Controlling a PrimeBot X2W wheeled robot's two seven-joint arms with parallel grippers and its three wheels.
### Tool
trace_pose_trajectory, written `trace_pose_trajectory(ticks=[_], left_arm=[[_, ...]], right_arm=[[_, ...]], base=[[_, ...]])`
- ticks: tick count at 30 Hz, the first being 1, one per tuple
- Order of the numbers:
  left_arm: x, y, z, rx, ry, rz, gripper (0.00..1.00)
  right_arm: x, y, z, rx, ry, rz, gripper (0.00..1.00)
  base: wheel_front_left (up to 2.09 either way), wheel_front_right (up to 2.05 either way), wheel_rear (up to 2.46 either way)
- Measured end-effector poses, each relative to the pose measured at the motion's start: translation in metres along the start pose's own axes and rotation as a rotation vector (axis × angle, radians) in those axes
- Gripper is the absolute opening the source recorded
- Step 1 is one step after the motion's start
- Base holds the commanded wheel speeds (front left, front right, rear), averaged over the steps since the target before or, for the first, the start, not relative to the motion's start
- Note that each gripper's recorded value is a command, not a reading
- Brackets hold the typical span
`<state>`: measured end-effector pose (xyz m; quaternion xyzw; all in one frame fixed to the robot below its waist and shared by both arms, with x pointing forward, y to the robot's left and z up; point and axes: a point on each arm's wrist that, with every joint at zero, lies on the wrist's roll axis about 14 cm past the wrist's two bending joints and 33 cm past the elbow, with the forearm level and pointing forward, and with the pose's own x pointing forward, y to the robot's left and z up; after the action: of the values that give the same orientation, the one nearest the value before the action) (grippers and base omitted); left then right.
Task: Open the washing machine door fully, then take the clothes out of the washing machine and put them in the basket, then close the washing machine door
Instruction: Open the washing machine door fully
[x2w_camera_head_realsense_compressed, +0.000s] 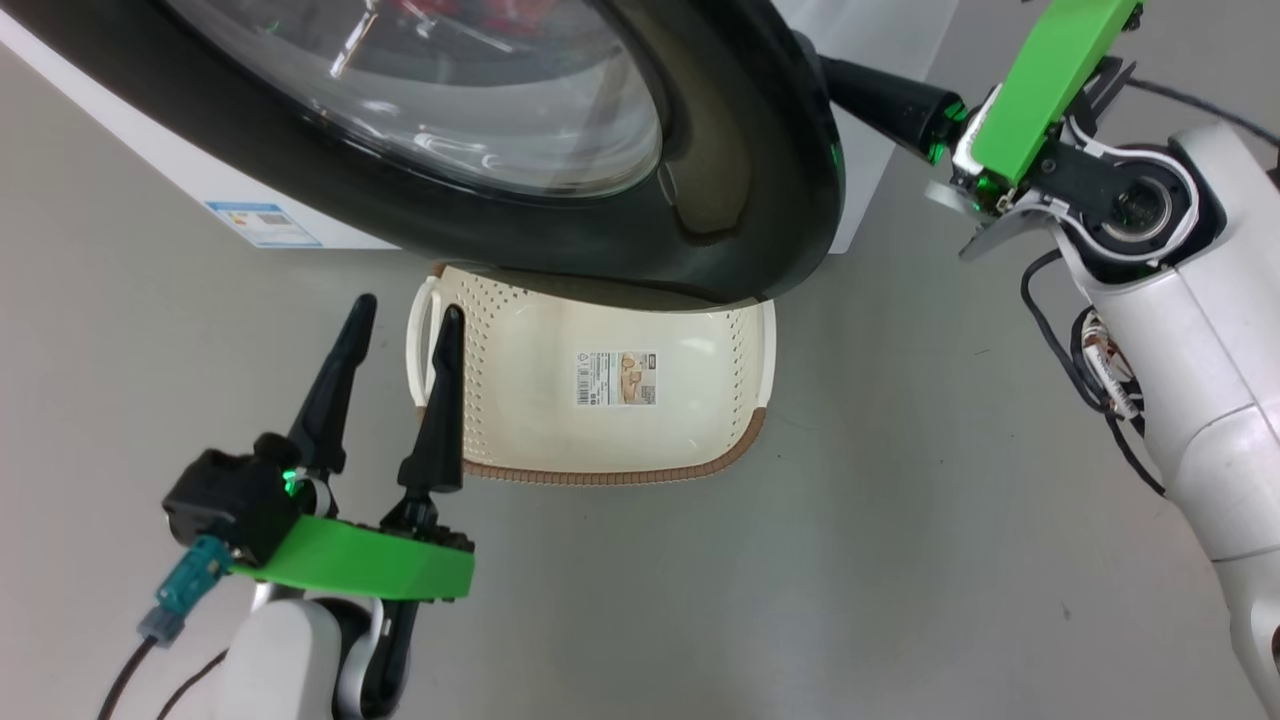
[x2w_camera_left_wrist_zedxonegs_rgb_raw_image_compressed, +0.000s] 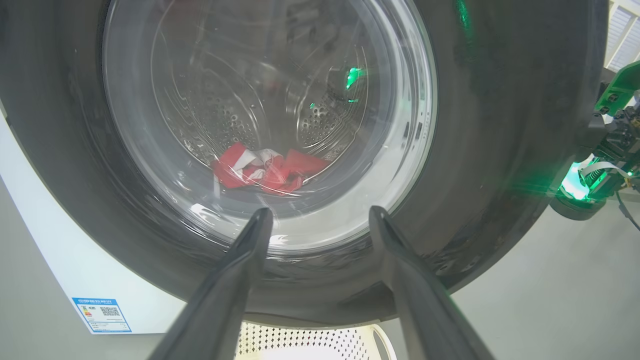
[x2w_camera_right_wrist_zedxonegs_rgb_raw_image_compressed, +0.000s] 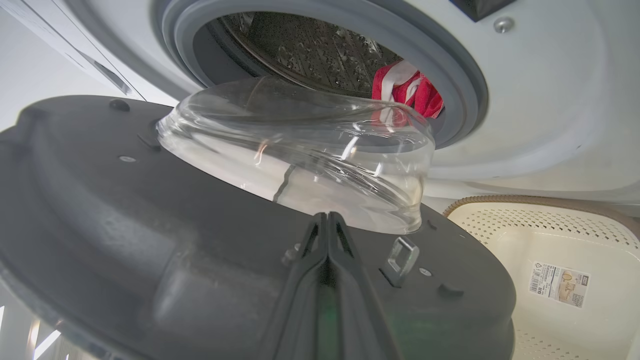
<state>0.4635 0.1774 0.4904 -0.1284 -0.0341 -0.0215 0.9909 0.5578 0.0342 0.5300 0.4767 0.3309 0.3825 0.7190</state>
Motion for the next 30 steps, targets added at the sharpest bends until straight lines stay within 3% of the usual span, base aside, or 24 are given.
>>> trace_pose_trajectory(ticks=[5, 6, 7, 8, 9, 13, 18, 24, 26, 30], left_arm=[[-0.004, -0.001, -0.005, -0.006, 0.016, 0.002, 1.0], [-0.004, -0.002, -0.005, -0.007, 0.015, 0.0, 1.0], [-0.004, -0.003, -0.005, -0.008, 0.015, -0.001, 1.0], [-0.004, -0.003, -0.005, -0.008, 0.015, -0.002, 1.0], [-0.004, -0.003, -0.005, -0.009, 0.015, -0.003, 1.0], [-0.003, -0.005, -0.006, -0.011, 0.016, -0.007, 1.0], [-0.001, -0.007, -0.008, -0.016, 0.019, -0.012, 1.0], [-0.001, -0.007, -0.006, -0.019, 0.013, -0.011, 1.0], [-0.002, -0.008, -0.007, -0.02, 0.016, -0.012, 1.0], [-0.002, -0.01, -0.005, -0.016, 0.012, -0.017, 1.0]], right_arm=[[-0.007, -0.005, 0.002, 0.02, -0.042, -0.012, 0.0], [-0.009, -0.007, 0.003, 0.02, -0.059, -0.018, 0.2], [-0.01, -0.008, 0.006, 0.02, -0.08, -0.023, 0.49], [-0.012, -0.009, 0.009, 0.018, -0.103, -0.025, 0.91], [-0.014, -0.009, 0.011, 0.011, -0.12, -0.028, 1.0], [-0.021, -0.003, 0.023, -0.047, -0.212, -0.022, 1.0], [-0.037, -0.001, 0.034, -0.223, -0.344, -0.052, 1.0], [-0.067, -0.022, 0.039, -0.515, -0.512, -0.164, 1.0], [-0.079, -0.031, 0.04, -0.567, -0.568, -0.193, 1.0], [-0.093, -0.05, 0.035, -0.684, -0.562, -0.271, 1.0]], base=[[0.0, 0.0, 0.0], [0.0, 0.0, 0.0], [0.0, 0.0, 0.0], [0.0, 0.0, 0.0], [0.0, 0.0, 0.0], [0.0, 0.0, 0.0], [0.0, 0.0, 0.0], [0.0, 0.0, 0.0], [0.0, 0.0, 0.0], [0.0, 0.0, 0.0]])
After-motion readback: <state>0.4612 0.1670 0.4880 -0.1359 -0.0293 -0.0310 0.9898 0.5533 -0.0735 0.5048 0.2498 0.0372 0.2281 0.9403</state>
